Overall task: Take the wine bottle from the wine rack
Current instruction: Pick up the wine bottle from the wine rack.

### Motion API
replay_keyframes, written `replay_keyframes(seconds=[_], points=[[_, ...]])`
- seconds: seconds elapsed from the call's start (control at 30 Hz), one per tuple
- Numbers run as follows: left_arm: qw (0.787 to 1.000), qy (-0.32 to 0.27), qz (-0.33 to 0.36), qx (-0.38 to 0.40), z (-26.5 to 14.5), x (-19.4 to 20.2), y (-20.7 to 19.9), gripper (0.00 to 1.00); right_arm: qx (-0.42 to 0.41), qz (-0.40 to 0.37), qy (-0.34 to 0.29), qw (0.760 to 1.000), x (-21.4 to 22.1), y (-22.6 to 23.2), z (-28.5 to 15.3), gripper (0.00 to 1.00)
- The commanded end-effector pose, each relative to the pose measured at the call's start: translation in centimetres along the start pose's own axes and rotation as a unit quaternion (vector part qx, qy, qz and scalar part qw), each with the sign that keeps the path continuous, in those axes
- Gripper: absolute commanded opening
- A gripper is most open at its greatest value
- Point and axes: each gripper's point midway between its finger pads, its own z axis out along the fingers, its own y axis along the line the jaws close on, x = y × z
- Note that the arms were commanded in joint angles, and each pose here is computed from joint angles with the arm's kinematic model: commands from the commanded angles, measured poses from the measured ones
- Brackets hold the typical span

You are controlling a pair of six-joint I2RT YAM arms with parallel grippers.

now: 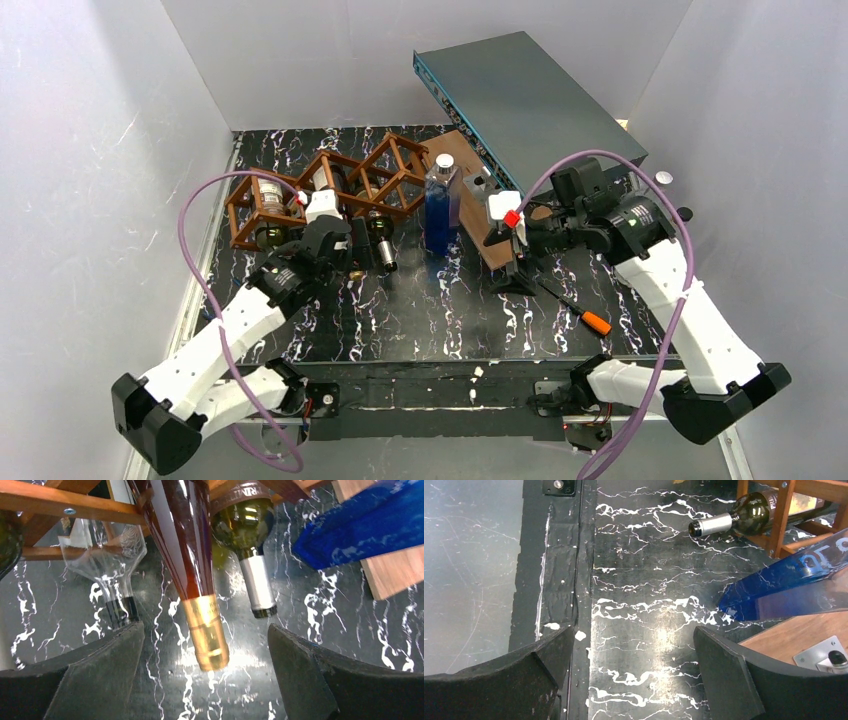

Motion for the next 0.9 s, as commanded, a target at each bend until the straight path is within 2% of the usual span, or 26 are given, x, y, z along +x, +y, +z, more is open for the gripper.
replay_keyframes(seconds=[0.0, 0.3, 0.73, 0.87], points=[[0.999, -0.044, -0.007, -0.014, 3.2, -0.8, 0.8, 0.92, -0.016, -0.018, -0.010, 1.000, 1.2, 1.0, 0.4, 0.98], [0.997, -0.070, -0.018, -0.016, 5.8, -0.8, 1.4, 0.91, -0.030, -0.006, -0.008, 1.000, 4.1, 2.0, 1.5, 0.98], [0.997, -0.078, -0.013, -0.027, 9.1, -0.4, 1.3, 0.77, -0.039, 0.019, -0.040, 0.998, 5.9, 2.6, 2.0, 0.98], [0.996, -0.084, -0.014, -0.036, 9.6, -0.1, 1.7, 0.75, -0.036, 0.021, -0.043, 0.998, 6.2, 2.5, 2.1, 0.98]])
